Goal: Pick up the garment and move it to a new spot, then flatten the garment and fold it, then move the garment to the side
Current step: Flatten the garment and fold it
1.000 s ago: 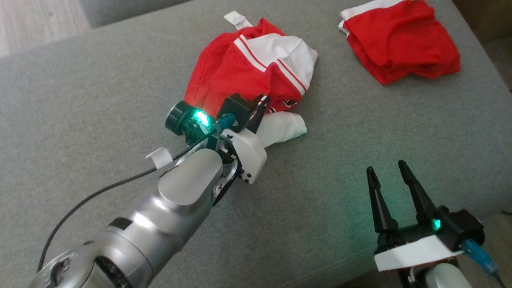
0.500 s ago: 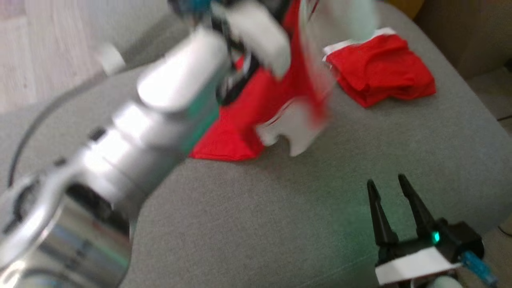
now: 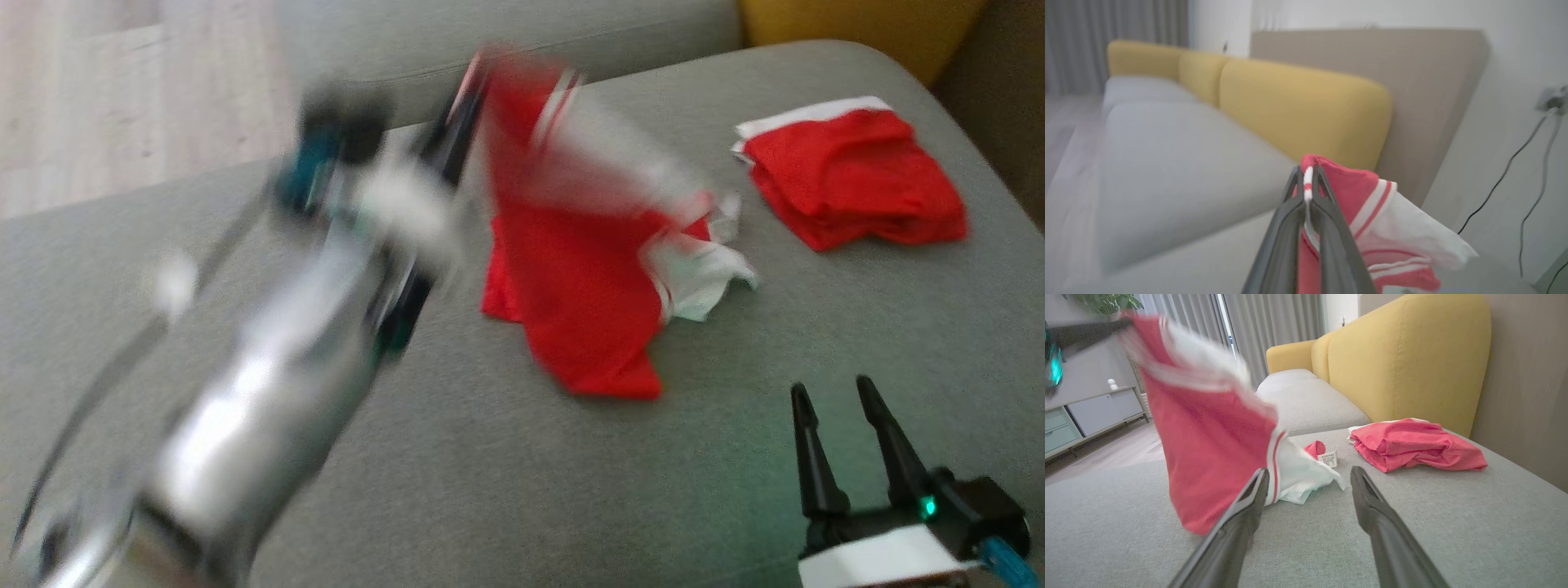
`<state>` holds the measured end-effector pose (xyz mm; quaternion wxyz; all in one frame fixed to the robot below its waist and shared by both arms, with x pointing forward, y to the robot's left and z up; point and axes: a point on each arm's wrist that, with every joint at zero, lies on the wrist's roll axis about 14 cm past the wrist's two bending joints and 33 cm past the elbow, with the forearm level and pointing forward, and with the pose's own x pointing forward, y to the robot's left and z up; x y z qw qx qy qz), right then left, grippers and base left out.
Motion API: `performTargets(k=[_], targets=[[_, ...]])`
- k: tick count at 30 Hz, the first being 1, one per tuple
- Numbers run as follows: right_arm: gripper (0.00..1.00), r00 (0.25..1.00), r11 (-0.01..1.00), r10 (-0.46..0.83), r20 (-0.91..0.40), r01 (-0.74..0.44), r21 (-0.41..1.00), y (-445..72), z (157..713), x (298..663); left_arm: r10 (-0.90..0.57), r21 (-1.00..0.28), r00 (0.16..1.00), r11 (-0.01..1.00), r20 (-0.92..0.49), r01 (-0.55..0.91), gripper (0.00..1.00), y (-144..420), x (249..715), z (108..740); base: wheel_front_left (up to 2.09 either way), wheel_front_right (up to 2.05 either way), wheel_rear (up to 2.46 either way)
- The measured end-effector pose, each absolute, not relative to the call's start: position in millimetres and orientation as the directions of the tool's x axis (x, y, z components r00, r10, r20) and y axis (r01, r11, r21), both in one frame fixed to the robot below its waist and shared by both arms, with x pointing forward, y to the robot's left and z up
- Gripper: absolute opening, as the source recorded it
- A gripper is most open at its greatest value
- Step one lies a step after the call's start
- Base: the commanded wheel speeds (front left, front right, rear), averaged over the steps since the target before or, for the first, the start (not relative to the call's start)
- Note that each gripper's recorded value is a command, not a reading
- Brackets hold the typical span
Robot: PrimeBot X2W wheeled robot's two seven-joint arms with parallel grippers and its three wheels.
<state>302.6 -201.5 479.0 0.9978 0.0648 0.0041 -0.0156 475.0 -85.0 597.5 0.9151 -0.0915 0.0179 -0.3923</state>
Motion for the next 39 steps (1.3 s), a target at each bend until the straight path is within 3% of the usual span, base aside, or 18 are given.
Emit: performTargets(k=[3, 6, 11, 16, 31, 35, 39], targets=[[1.00, 0.999, 0.991, -0.009, -0.035, 0.013, 0.131, -196, 472, 302, -0.603, -0.276, 0.786, 0.786, -0.140, 0.554, 0.00, -15, 461, 506, 0.00, 0.00, 0.00], [1.00, 0.999, 0.991, 0.014, -0.048, -0.008, 0.131, -191, 468, 305, -0.482, -0.329, 0.841, 0.857, -0.245, 0.396, 0.00, 45, 437, 456, 0.00, 0.00, 0.00], [1.00, 0.997, 0.990, 0.066, -0.037, -0.061, 0.125, -178, 471, 316, -0.294, -0.368, 0.926, 0.910, -0.239, 0.194, 0.00, 118, 417, 449, 0.00, 0.00, 0.00], [1.00, 0.992, 0.985, 0.123, -0.023, -0.120, 0.125, -161, 474, 322, -0.210, -0.343, 0.946, 0.932, -0.245, 0.117, 0.00, 148, 387, 444, 0.00, 0.00, 0.00], [1.00, 0.990, 0.983, 0.137, -0.016, -0.134, 0.124, -157, 476, 311, -0.211, -0.333, 0.957, 0.933, -0.198, 0.137, 0.00, 143, 371, 458, 0.00, 0.00, 0.00], [1.00, 0.990, 0.983, 0.140, -0.015, -0.137, 0.122, -156, 476, 312, -0.343, -0.410, 0.928, 0.874, -0.144, 0.260, 0.00, 108, 375, 481, 0.00, 0.00, 0.00], [1.00, 0.990, 0.983, 0.139, -0.014, -0.137, 0.122, -156, 476, 310, -0.536, -0.354, 0.843, 0.798, -0.048, 0.487, 0.00, 52, 399, 542, 0.00, 0.00, 0.00]])
